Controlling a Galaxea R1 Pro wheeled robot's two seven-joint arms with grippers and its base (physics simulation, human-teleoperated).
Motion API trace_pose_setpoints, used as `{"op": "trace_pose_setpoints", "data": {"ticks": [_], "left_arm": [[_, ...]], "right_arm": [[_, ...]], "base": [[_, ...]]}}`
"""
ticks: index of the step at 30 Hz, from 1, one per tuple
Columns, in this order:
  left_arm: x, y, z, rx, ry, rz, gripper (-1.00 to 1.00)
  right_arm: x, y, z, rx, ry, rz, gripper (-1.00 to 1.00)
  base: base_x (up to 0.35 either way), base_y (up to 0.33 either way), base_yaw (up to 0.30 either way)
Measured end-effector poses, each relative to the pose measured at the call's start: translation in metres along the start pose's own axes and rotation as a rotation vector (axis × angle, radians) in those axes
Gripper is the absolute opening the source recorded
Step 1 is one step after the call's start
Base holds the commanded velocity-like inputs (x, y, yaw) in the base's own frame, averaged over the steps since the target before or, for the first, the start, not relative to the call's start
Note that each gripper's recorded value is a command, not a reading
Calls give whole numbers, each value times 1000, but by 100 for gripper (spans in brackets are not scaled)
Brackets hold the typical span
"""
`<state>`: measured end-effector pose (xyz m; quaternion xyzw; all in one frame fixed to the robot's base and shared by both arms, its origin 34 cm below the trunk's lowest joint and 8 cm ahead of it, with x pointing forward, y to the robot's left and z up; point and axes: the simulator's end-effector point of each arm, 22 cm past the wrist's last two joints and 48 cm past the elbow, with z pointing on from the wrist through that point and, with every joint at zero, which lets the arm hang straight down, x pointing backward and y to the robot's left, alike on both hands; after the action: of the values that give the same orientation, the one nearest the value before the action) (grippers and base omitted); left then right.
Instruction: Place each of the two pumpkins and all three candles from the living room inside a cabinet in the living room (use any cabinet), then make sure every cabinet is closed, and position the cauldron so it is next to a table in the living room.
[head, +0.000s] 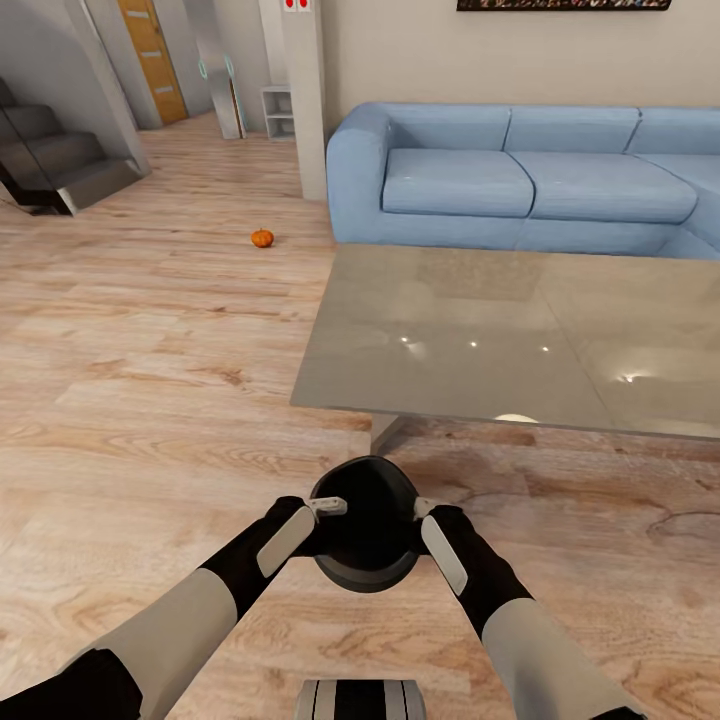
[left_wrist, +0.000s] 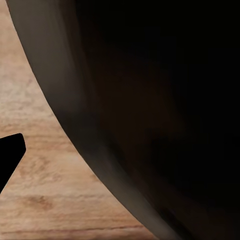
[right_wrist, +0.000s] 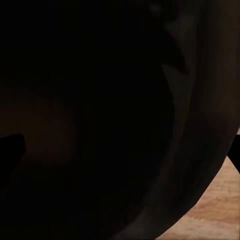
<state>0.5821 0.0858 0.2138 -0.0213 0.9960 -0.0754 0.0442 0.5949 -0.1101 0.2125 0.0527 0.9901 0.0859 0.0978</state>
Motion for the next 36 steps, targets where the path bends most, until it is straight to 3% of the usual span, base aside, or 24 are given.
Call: {"op": "trace_pose_setpoints", "data": {"ticks": [16, 36], "left_arm": [[-2, -3, -1, 5, -6, 4, 100], [-21, -6, -40, 1, -68, 18, 100]], "right_arm": [[0, 0, 0, 0, 0, 0, 100], [-29, 10, -39, -10, -80, -13, 100]], "base": [[0, 0, 0], [-1, 0, 0]]}}
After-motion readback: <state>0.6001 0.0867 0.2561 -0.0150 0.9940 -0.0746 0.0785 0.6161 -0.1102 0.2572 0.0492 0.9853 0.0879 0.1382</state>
